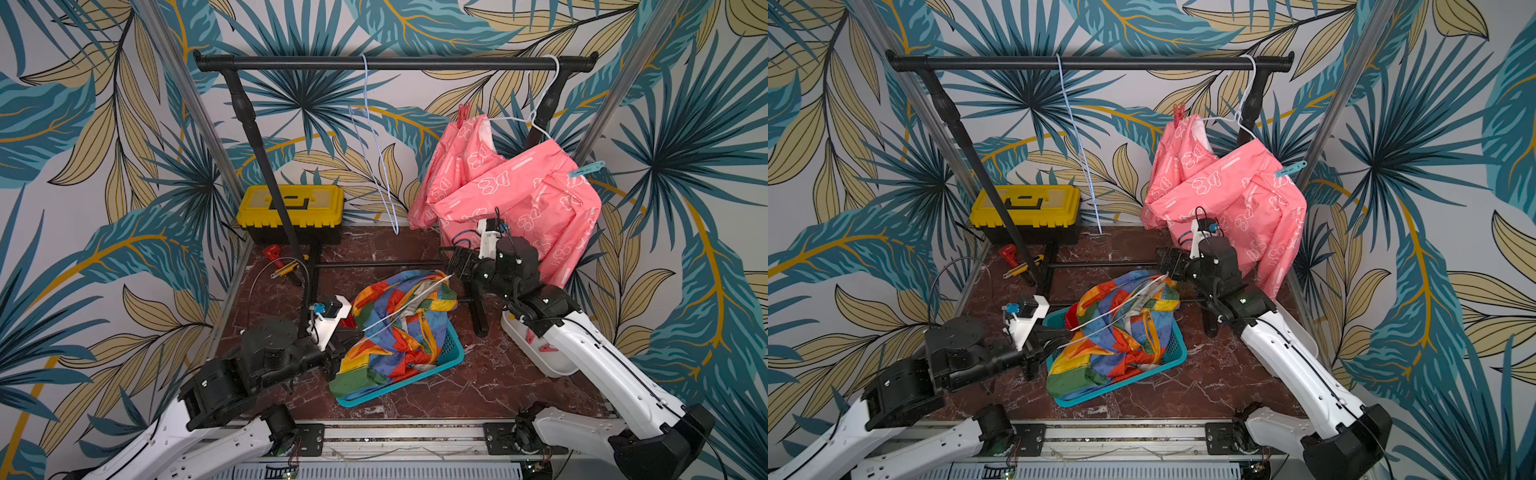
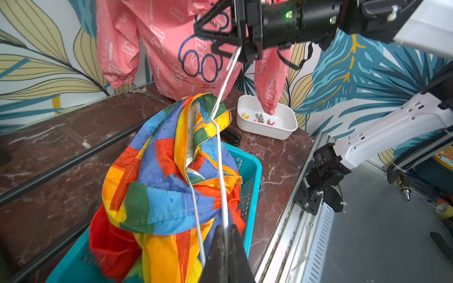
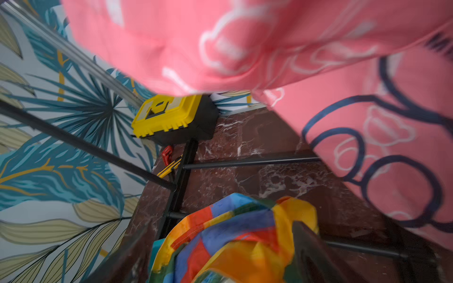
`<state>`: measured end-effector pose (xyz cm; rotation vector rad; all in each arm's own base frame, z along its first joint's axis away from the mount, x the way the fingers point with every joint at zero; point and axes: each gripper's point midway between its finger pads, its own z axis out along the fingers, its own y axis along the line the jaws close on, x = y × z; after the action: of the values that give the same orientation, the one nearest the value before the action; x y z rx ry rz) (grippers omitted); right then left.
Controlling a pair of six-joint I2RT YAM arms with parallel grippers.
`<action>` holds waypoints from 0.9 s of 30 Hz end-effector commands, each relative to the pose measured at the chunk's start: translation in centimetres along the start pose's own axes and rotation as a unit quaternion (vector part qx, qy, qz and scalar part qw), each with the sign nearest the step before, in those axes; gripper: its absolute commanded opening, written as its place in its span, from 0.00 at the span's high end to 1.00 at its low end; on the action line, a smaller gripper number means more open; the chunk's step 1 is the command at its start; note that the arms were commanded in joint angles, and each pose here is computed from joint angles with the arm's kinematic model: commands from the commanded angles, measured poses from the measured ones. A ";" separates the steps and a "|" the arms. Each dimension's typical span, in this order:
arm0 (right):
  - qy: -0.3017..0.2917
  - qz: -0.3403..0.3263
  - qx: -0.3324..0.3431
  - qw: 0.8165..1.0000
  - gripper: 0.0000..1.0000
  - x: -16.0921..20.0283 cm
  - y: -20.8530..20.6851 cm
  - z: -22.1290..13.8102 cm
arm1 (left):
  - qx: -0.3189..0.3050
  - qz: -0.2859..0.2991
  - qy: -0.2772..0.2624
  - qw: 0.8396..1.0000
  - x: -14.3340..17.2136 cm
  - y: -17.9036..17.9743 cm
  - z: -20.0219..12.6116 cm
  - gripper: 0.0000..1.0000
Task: Remove the clothespins securing jackets to the hanger
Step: Remove the jacket from the hanger, then place the hanger on the clothesline.
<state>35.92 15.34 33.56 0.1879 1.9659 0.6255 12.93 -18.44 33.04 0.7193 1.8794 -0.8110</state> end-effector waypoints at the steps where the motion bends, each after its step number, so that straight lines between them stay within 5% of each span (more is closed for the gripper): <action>1: -0.012 0.034 0.060 0.998 0.08 -0.7 -4.0 -0.6 | -0.024 -0.013 -0.014 1.000 -0.1 0.7 -3.4 1.00; 7: -0.036 0.048 0.032 0.998 0.04 -2.7 -3.2 -2.7 | -0.013 -0.023 -0.036 0.999 -0.3 0.3 -4.8 1.00; 17: 0.009 0.057 0.035 0.998 0.03 0.1 -4.1 -0.6 | 0.102 -0.009 -0.139 0.985 -5.2 -4.4 -12.3 1.00; 27: 0.036 0.074 0.019 0.996 0.03 1.6 -4.0 0.3 | -0.010 0.014 -0.318 0.948 -11.3 -1.6 -23.2 1.00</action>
<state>35.94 12.35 30.97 0.3356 2.0303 0.6730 3.84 -5.99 49.37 0.5050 1.3687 -0.9759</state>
